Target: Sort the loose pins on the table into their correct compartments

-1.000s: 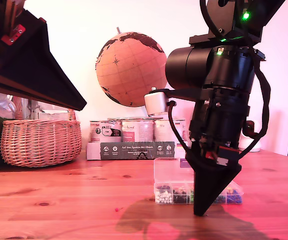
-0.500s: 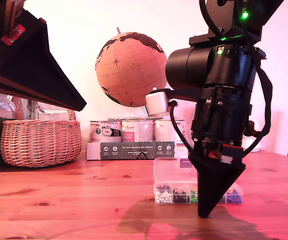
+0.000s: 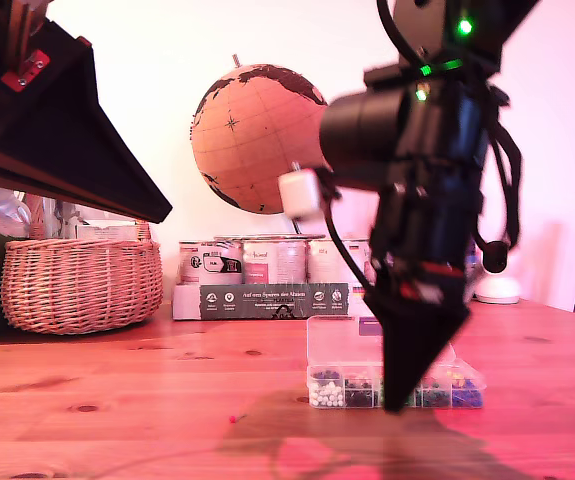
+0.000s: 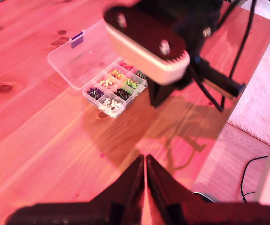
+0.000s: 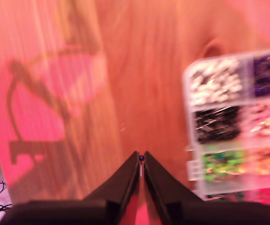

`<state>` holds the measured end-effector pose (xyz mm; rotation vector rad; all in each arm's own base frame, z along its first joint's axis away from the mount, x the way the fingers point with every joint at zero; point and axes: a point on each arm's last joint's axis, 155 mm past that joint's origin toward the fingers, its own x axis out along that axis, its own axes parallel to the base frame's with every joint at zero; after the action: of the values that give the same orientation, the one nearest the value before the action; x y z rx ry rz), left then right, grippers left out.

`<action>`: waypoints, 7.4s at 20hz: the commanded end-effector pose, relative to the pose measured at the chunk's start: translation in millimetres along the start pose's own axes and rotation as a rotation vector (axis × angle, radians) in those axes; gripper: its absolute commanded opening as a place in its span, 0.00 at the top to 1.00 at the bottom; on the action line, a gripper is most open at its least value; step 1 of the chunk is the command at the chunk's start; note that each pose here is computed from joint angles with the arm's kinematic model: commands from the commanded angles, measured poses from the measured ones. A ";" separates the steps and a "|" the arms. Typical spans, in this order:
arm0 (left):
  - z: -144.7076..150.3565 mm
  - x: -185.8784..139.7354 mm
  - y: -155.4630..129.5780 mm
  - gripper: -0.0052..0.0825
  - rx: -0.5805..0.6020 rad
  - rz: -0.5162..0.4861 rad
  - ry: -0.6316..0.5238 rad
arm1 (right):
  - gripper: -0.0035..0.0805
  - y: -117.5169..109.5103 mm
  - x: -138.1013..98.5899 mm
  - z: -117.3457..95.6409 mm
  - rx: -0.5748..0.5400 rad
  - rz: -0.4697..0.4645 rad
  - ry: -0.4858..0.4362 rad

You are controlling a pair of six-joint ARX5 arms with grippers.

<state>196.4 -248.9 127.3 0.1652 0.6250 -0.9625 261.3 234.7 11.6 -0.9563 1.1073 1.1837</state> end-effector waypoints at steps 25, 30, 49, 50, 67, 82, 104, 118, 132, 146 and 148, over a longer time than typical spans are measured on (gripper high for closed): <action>-16.9 1.7 -0.7 0.97 0.002 -0.004 0.045 | 0.97 -68.1 5.4 47.0 0.064 -0.193 -0.115; -16.8 1.8 -0.7 0.97 0.002 -0.003 0.045 | 0.97 -72.4 4.5 46.1 0.070 -0.204 -0.119; -16.4 1.7 -0.7 0.97 0.002 -0.003 0.043 | 0.89 -74.4 4.1 46.6 0.068 -0.216 -0.117; -16.2 1.7 -0.7 0.97 0.002 -0.003 0.042 | 0.89 -75.0 3.8 47.4 0.067 -0.218 -0.121; -54.3 -2.9 11.4 0.97 0.026 0.060 0.195 | 0.97 11.6 -17.1 95.9 -0.617 -0.085 -0.072; -88.9 -12.5 25.3 0.97 -0.041 0.149 0.335 | 0.88 14.9 17.9 96.4 -0.784 -0.034 -0.065; -90.7 -13.2 25.1 0.97 -0.068 0.153 0.341 | 0.79 14.2 38.6 90.7 -0.795 0.000 -0.052; -90.6 -13.2 25.0 0.97 -0.068 0.152 0.341 | 0.79 12.8 46.1 87.2 -0.778 0.023 -0.059; -90.9 -12.9 22.8 0.97 -0.073 0.141 0.342 | 0.79 16.5 58.3 78.1 -0.765 0.058 -0.027; -94.0 -14.1 22.5 0.97 -0.091 0.144 0.354 | 0.90 16.0 59.9 79.6 -0.767 0.054 -0.031; -94.0 -14.1 22.5 0.97 -0.091 0.144 0.354 | 0.90 15.4 60.1 80.4 -0.768 0.051 -0.033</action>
<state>174.1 -191.4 65.5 0.2924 0.9400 -0.7689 269.6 335.3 -1.6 -1.4771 0.5611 1.6640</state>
